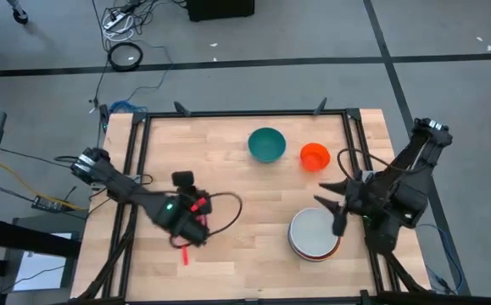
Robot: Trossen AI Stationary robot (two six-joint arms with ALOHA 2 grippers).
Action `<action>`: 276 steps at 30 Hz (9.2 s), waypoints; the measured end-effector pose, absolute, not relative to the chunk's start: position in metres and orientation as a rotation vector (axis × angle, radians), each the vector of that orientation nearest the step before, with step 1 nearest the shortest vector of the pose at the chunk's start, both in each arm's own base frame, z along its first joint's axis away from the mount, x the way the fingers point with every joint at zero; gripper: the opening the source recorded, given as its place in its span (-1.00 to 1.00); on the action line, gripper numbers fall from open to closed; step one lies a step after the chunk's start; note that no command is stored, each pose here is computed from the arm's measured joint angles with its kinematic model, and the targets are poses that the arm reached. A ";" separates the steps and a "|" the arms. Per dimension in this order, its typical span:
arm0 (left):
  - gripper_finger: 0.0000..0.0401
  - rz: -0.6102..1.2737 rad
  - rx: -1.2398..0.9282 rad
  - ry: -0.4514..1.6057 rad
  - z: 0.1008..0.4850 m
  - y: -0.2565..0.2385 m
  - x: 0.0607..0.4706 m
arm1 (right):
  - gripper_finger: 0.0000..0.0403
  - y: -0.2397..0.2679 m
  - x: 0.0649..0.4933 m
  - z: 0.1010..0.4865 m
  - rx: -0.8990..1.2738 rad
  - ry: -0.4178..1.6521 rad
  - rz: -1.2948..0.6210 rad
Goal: Nest bowls inside each other
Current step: Stack the green bowl on top of the gray bowl, then stack the light pink bowl on top of the green bowl
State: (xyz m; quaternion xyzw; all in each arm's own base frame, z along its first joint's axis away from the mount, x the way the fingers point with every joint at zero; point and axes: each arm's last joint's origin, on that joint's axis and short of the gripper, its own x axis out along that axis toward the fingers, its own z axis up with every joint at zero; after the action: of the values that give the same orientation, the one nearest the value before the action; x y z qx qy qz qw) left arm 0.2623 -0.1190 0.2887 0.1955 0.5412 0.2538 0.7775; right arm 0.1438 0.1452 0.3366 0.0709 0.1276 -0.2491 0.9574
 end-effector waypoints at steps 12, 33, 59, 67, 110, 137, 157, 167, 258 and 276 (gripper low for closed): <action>-0.35 0.661 0.370 0.992 0.303 -0.039 0.312 | -0.16 0.067 0.226 0.334 0.033 0.473 -0.735; -0.35 0.497 0.036 0.451 0.439 0.013 0.171 | -0.16 -0.083 0.344 0.216 0.294 0.886 -0.479; -0.35 0.507 0.026 0.591 0.387 0.013 0.185 | -0.16 -0.088 0.342 0.204 0.284 0.966 -0.522; -0.35 0.506 0.020 0.554 0.390 0.013 0.187 | -0.16 -0.086 0.335 0.191 0.301 1.004 -0.517; -0.35 0.502 0.031 0.546 0.391 0.013 0.187 | -0.72 -0.124 0.321 0.184 0.387 0.978 -0.537; -0.35 0.508 0.009 0.533 0.392 0.013 0.188 | -1.00 0.114 0.167 0.348 0.470 0.642 0.038; -0.35 0.508 -0.029 0.520 0.392 0.013 0.188 | -0.38 0.186 0.201 0.279 0.658 1.116 0.093; -0.35 0.510 -0.040 0.518 0.392 0.013 0.188 | -0.26 0.174 0.171 0.319 0.783 0.884 0.077; -0.47 0.230 -0.042 1.497 0.151 -0.159 0.244 | -0.26 0.158 0.175 0.319 0.322 0.620 -0.111; -0.98 0.176 0.214 1.035 0.247 -0.150 0.293 | -0.44 0.115 0.161 0.301 0.278 0.738 -0.545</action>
State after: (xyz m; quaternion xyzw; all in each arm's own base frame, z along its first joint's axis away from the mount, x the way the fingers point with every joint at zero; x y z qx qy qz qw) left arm 0.2926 -0.1495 0.2468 0.1021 0.4931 0.0838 0.8599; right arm 0.1612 0.1148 0.3011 0.1336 0.3550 -0.2620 0.8874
